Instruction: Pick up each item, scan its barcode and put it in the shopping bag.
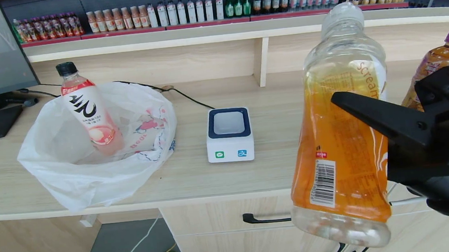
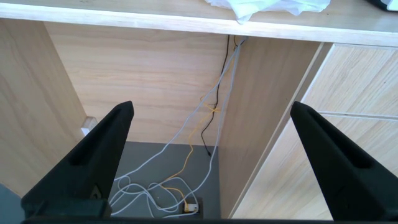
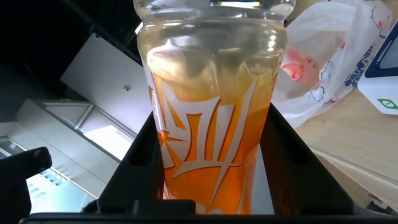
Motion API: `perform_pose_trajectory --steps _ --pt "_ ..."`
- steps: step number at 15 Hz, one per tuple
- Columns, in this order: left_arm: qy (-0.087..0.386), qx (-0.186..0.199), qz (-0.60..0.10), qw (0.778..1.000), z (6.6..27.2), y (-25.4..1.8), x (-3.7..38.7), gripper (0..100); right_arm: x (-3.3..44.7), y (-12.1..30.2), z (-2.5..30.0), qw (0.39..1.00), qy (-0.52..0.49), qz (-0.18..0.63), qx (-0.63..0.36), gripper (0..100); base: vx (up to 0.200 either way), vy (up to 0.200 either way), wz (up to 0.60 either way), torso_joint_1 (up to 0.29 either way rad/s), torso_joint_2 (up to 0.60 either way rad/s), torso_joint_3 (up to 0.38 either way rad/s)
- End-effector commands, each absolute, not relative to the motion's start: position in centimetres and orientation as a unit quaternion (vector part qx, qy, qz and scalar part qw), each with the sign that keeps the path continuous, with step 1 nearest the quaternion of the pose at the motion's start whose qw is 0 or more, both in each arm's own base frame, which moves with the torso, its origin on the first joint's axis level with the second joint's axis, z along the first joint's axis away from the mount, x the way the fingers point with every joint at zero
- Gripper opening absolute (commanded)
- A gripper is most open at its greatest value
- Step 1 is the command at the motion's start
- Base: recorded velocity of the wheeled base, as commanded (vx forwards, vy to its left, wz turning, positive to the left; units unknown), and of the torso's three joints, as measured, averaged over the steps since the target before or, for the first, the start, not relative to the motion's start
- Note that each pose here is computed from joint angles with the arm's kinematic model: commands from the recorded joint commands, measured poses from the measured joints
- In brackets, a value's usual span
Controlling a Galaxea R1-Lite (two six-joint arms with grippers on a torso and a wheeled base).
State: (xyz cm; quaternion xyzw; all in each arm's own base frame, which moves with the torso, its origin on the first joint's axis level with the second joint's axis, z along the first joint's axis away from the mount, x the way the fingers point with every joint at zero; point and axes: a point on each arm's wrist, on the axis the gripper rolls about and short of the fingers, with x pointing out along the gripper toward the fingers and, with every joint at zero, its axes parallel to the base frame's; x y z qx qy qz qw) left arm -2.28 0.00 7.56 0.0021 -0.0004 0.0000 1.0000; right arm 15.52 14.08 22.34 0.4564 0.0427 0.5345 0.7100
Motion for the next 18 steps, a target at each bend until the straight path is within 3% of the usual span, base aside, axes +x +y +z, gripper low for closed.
perform_pose_trajectory --steps 1,18 --pt "-0.001 0.002 0.000 1.000 7.6 0.0 -2.3 100 15.6 14.1 22.3 0.710 0.044 0.534 0.456 0 0.000 0.000 0.00 0.000 0.00 0.000" --pt "-0.001 0.002 0.000 1.000 7.6 0.0 -2.3 100 13.5 12.7 24.0 0.695 0.007 0.555 0.457 0 0.000 0.000 0.00 0.000 0.00 0.000"
